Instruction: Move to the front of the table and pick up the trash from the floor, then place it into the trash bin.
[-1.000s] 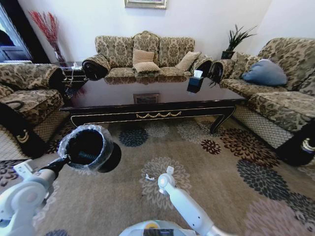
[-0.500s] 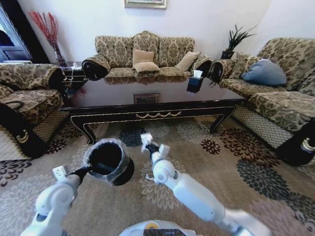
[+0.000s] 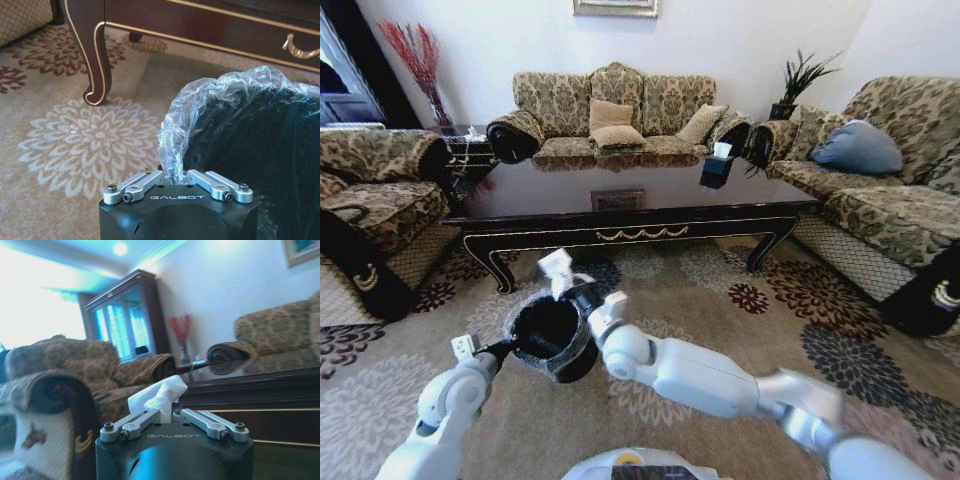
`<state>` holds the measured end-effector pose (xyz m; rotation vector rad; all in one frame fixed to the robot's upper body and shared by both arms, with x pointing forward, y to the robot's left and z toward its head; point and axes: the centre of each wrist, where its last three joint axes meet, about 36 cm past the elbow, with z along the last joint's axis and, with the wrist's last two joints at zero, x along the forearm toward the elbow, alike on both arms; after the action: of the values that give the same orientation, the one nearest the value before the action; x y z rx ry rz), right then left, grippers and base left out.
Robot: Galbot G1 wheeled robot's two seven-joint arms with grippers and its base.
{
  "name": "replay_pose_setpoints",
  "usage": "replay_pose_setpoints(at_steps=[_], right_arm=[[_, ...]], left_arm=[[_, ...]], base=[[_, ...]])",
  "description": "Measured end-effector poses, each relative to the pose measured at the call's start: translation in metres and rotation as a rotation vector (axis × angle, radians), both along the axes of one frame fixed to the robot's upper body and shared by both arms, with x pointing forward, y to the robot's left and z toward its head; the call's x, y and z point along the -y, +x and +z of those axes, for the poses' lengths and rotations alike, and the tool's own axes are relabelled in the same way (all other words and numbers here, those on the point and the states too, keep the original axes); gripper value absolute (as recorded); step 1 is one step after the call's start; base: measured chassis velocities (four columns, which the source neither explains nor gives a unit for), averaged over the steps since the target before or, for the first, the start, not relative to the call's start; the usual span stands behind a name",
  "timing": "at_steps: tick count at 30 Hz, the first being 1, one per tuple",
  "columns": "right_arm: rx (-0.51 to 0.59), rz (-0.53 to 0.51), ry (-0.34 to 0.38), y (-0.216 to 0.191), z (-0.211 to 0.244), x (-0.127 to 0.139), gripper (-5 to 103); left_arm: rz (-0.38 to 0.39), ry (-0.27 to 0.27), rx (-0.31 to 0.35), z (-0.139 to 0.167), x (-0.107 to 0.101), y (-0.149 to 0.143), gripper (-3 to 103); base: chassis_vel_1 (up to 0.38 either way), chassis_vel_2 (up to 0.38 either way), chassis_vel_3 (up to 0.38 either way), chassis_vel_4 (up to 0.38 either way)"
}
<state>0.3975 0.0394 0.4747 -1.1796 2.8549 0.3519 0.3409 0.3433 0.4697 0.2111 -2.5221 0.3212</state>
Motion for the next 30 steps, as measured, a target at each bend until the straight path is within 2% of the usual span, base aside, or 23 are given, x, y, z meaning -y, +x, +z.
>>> replay_pose_setpoints(at_steps=[7,9,10,12,13,15,16,19,21,25,27,30], right_arm=[[0.081,0.004,-0.098,0.011,-0.019,-0.013,-2],[0.087,-0.008,-0.113,0.014,-0.022,-0.012,9],[0.087,-0.008,-0.113,0.014,-0.022,-0.012,9],[0.096,-0.014,-0.125,0.016,-0.025,-0.009,20],[0.097,-0.016,-0.130,0.015,-0.027,-0.008,20],[0.093,-0.020,-0.139,0.012,-0.030,-0.005,31],[0.093,-0.020,-0.139,0.012,-0.030,-0.005,31],[0.086,-0.029,-0.148,0.007,-0.037,0.001,47],[0.086,-0.030,-0.149,0.006,-0.038,0.002,47],[0.093,-0.034,-0.158,0.000,-0.042,0.010,69],[0.095,-0.033,-0.161,-0.001,-0.042,0.011,69],[0.104,-0.026,-0.178,-0.009,-0.048,0.016,84]], left_arm=[[0.006,-0.009,0.024,0.009,-0.004,-0.001,2],[0.007,-0.012,0.033,0.013,-0.006,-0.001,2],[0.007,-0.012,0.033,0.013,-0.006,-0.001,2],[0.008,-0.010,0.037,0.014,-0.007,-0.002,2],[0.009,-0.010,0.037,0.015,-0.008,-0.002,2],[0.012,-0.009,0.040,0.016,-0.009,-0.002,2],[0.012,-0.009,0.040,0.016,-0.009,-0.002,2],[0.016,-0.011,0.046,0.018,-0.011,-0.002,2],[0.017,-0.010,0.046,0.018,-0.011,-0.002,2],[0.025,-0.009,0.049,0.019,-0.013,-0.004,2],[0.027,-0.010,0.052,0.020,-0.014,-0.004,2],[0.042,-0.011,0.059,0.023,-0.018,-0.006,2]], base=[[0.000,0.000,0.000,0.000],[0.000,0.000,0.000,0.000],[0.000,0.000,0.000,0.000],[0.000,0.000,0.000,0.000],[0.000,0.000,0.000,0.000],[0.000,0.000,0.000,0.000],[0.000,0.000,0.000,0.000],[0.000,0.000,0.000,0.000],[0.000,0.000,0.000,0.000],[0.000,0.000,0.000,0.000],[0.000,0.000,0.000,0.000],[0.000,0.000,0.000,0.000]])
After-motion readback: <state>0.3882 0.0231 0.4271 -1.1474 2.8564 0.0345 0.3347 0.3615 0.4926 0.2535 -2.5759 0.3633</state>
